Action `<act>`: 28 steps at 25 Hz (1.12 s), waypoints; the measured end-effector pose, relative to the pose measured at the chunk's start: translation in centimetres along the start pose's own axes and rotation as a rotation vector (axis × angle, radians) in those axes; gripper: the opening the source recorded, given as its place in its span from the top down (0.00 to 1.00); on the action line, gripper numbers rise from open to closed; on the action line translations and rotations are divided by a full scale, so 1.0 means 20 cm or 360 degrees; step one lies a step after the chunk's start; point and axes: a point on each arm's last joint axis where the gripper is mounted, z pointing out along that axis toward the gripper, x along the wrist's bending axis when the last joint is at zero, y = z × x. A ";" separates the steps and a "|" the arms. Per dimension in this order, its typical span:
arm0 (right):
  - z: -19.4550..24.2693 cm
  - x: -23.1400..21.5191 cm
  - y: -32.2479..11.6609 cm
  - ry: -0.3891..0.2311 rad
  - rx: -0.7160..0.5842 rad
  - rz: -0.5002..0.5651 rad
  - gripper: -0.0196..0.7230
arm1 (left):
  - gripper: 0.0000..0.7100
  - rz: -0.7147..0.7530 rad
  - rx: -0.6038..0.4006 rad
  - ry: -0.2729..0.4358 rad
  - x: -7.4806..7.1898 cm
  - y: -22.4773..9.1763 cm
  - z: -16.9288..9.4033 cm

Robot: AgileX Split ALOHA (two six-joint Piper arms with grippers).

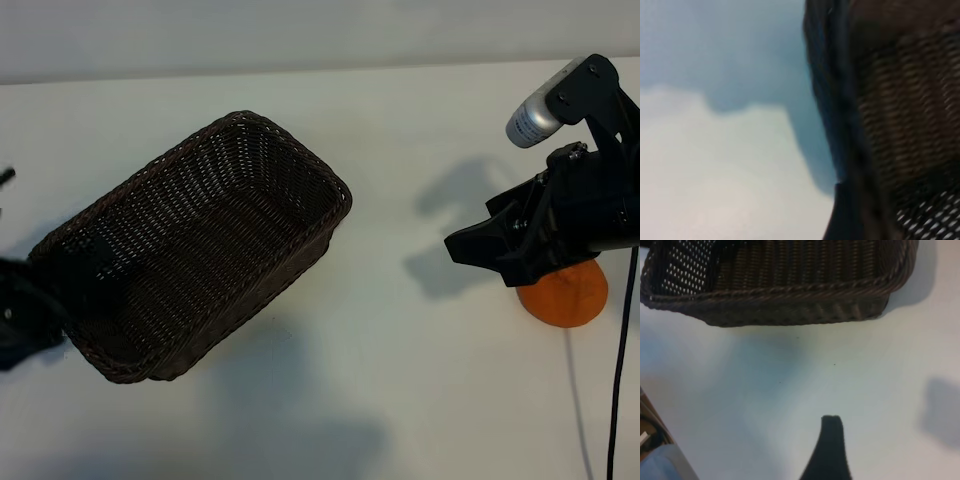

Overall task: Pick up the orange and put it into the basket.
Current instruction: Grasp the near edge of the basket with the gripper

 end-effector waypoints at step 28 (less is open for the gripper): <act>0.00 0.01 0.00 0.0022 -0.0007 -0.0002 0.17 | 0.21 -0.0098 -0.0067 0.0073 0.02 0.04 0.22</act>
